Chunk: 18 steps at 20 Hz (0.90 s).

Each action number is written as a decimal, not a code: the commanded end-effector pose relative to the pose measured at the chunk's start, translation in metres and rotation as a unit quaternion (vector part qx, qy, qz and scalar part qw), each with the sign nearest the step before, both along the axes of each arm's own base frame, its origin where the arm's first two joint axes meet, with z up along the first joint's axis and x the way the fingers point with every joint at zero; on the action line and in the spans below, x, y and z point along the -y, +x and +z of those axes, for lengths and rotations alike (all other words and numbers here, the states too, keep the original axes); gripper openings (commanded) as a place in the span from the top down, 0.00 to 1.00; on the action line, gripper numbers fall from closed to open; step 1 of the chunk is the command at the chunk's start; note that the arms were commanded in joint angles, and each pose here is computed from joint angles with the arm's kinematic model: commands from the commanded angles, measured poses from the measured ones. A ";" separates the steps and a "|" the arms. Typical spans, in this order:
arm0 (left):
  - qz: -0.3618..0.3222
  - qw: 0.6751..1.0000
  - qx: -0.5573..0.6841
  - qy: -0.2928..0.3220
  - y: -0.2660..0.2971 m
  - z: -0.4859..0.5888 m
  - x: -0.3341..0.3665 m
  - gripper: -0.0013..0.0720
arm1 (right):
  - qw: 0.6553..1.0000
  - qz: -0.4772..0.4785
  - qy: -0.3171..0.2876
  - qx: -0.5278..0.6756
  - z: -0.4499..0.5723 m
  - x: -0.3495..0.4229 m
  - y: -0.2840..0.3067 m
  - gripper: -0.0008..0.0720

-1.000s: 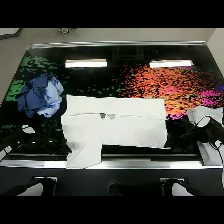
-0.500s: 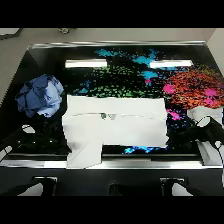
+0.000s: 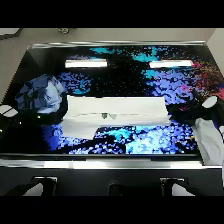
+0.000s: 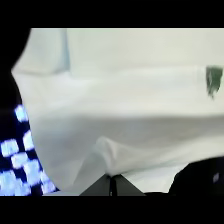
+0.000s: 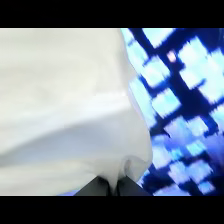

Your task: Fold the shirts.

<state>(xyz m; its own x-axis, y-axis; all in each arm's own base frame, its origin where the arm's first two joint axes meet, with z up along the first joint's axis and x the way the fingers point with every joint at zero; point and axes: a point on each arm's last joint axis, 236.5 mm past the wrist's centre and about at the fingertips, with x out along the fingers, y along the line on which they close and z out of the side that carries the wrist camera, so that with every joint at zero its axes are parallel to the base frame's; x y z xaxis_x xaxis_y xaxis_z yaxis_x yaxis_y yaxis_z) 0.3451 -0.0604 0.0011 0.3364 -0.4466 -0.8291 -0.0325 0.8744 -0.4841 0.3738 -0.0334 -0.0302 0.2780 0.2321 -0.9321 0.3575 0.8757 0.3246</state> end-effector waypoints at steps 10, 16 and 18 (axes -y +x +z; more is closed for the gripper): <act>0.053 0.998 -0.041 -0.020 0.114 -0.064 -0.008 0.94 | 0.997 -0.057 0.051 0.022 -0.040 -0.009 0.112 0.86; 0.039 0.996 -0.067 -0.047 0.108 -0.057 -0.003 0.13 | 0.998 -0.023 0.051 0.035 -0.018 0.002 0.115 0.10; 0.018 0.996 -0.068 -0.053 0.103 -0.038 -0.002 0.13 | 0.997 -0.048 0.055 0.028 -0.014 0.030 0.109 0.07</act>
<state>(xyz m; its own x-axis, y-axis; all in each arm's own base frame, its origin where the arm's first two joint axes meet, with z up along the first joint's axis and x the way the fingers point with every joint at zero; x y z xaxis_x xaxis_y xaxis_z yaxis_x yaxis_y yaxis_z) 0.4560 -0.0550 -0.0523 0.2844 -0.4870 -0.8258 -0.1618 0.8246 -0.5420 0.4891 -0.0441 -0.0520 0.3661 0.2909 -0.8839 0.4129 0.8004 0.4345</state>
